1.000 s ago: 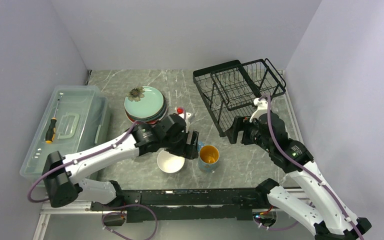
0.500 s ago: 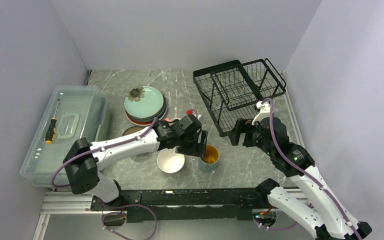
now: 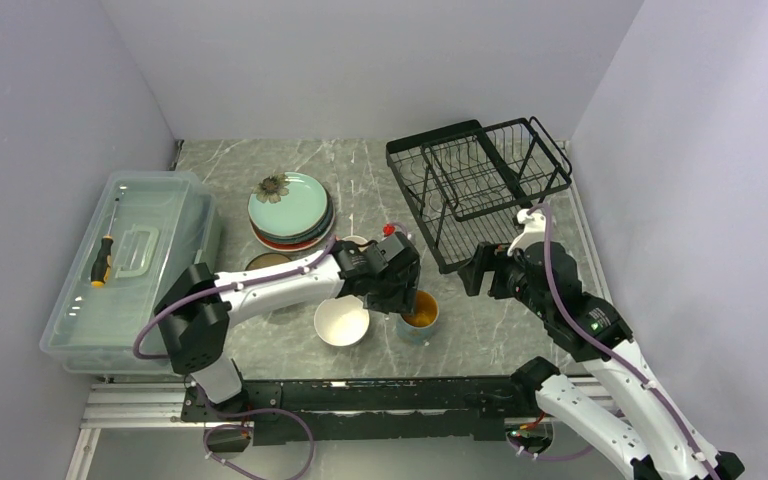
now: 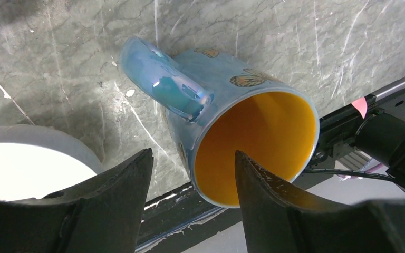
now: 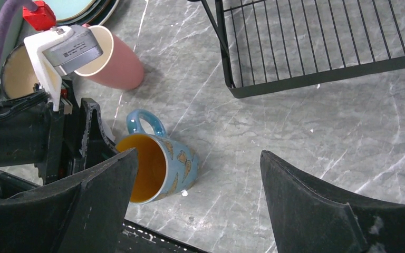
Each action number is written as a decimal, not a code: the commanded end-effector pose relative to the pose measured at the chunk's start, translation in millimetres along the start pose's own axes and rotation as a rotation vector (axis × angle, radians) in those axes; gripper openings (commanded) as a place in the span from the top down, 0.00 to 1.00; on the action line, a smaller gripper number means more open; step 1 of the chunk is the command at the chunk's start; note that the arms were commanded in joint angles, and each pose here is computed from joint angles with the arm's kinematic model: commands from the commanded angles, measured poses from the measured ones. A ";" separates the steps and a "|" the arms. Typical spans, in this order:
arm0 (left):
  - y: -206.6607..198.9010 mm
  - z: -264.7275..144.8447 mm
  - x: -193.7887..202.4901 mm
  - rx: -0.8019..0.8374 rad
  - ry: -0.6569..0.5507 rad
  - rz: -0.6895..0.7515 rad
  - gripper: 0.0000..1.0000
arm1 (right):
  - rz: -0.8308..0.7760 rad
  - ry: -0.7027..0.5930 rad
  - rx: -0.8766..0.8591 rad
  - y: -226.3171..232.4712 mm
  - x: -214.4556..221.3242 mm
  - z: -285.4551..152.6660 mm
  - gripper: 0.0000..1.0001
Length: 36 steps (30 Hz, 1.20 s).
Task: Load the mixed dishes into the dish rack
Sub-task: Pick up the cup at the center of the board.
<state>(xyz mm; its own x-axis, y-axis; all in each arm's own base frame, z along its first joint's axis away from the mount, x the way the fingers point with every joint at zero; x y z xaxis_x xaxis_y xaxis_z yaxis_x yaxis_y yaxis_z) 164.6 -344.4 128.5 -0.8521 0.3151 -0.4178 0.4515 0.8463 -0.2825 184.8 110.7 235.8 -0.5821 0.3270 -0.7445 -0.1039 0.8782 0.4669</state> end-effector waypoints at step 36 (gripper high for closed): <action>-8.0 -11.2 -5.9 0.031 -0.048 0.049 1.00 | 0.006 -0.052 -0.020 5.7 -10.8 1.2 0.11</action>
<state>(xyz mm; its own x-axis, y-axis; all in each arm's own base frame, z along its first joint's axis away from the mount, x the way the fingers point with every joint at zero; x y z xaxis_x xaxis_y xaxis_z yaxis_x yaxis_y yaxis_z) 159.2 -344.9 105.6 -0.8502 0.3794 -0.3649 0.4794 0.8444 -0.2391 185.8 110.3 230.2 -0.5827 0.3261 -0.7444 -0.0980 0.8811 0.4627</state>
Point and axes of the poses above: each gripper's point midway between its finger pads, its own z axis out along the fingers, its own y axis along the line the jaws close on, x = y × z, the point moved 2 cm from there along -z, back along the fingers, and after that the axes turned 12 degrees about z, right-handed, at the moved point
